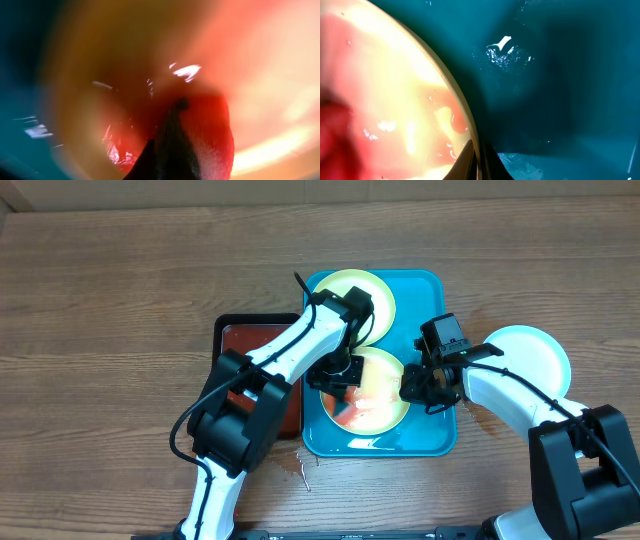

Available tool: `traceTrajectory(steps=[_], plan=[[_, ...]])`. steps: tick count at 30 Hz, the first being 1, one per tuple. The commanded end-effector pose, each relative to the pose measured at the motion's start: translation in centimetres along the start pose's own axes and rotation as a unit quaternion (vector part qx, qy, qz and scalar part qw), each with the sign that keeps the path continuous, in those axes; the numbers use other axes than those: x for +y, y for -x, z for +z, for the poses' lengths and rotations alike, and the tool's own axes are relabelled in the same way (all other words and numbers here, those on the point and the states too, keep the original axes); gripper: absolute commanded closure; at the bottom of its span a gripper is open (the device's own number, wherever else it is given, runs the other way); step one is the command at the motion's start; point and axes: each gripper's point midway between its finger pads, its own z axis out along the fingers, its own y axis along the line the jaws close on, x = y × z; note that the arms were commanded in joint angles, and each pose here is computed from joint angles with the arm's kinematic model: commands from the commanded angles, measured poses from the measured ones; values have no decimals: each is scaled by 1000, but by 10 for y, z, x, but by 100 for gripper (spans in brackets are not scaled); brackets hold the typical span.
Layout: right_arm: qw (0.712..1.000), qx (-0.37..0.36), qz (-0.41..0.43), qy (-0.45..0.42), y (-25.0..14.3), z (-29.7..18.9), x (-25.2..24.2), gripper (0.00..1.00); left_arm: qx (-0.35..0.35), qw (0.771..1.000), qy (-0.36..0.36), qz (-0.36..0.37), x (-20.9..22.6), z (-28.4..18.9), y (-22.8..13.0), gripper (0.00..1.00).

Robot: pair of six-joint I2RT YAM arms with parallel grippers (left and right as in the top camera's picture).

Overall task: Clean dirty plates on tray and stack at the side
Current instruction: 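Scrub the lower plate with the sponge while right gripper holds its rim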

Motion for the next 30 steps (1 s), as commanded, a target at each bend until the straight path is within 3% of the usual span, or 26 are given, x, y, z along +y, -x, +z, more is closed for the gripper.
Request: traceTrajectory(steps=[1, 7, 13, 18, 30], plan=[[999, 8, 6, -30, -5, 8, -12, 96, -69, 980, 183, -33, 70, -5, 28, 96], [1000, 7, 6, -30, -5, 8, -12, 96, -97, 980, 175, -20, 61, -28, 44, 96], [1000, 7, 6, -30, -5, 8, -12, 96, -103, 994, -8, 33, -10, -29, 59, 96], [1000, 7, 6, -30, -5, 8, -12, 96, -85, 983, -147, 64, -63, -24, 56, 96], [1000, 7, 6, -29, -5, 8, -12, 96, 17, 961, -254, 110, -111, -4, 15, 96]])
